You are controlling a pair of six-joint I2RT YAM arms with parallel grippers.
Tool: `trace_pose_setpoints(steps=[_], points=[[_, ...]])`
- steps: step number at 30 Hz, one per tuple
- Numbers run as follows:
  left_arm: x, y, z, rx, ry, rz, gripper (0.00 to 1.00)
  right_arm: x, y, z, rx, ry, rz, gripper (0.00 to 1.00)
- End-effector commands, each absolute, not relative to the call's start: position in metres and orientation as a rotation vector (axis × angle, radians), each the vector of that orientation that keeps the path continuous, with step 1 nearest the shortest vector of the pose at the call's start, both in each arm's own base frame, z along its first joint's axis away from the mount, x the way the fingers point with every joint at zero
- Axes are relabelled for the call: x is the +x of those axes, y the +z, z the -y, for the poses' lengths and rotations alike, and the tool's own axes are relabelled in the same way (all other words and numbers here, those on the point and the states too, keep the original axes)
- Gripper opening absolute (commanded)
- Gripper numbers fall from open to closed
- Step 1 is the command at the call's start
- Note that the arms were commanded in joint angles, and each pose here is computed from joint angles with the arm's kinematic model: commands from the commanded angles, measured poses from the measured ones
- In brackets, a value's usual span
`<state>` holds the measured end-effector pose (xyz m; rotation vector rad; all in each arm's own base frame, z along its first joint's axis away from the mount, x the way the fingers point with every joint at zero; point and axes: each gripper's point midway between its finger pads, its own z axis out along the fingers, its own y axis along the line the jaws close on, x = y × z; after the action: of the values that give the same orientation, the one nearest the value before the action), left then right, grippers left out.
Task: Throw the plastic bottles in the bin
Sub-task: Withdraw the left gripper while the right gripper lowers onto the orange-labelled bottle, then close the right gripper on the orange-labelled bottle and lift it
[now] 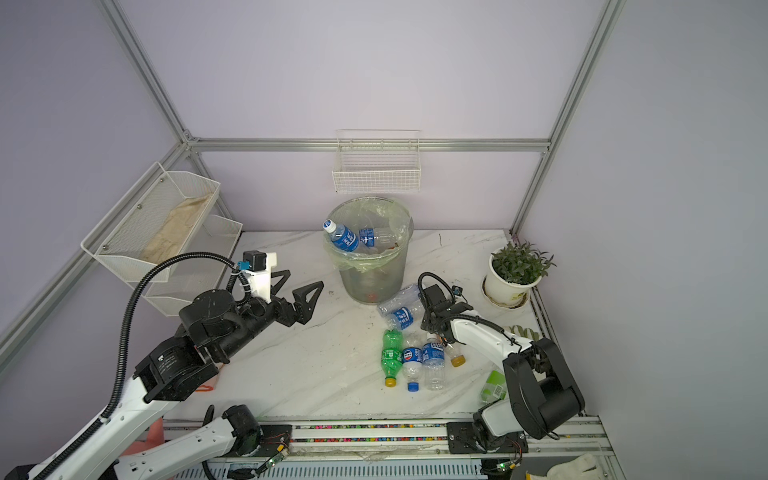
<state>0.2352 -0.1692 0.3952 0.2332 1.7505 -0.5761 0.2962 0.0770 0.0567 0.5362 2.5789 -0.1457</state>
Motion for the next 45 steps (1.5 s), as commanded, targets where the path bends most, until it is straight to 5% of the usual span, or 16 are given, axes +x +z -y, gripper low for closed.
trace_pose_setpoints(steps=[1, 32, 45], points=[[0.235, 0.388, 0.164, 0.207, -0.570, -1.755, 1.00, 0.299, 0.050, -0.073, 0.573, -0.159, -2.571, 0.95], [0.231, 0.379, 0.152, 0.175, -0.540, -1.766, 1.00, 0.295, 0.063, -0.062, 0.645, -0.113, -2.494, 0.20], [0.229, 0.379, 0.149, 0.164, -0.536, -1.765, 1.00, 0.293, 0.115, -0.057, 0.646, -0.059, -2.402, 0.00]])
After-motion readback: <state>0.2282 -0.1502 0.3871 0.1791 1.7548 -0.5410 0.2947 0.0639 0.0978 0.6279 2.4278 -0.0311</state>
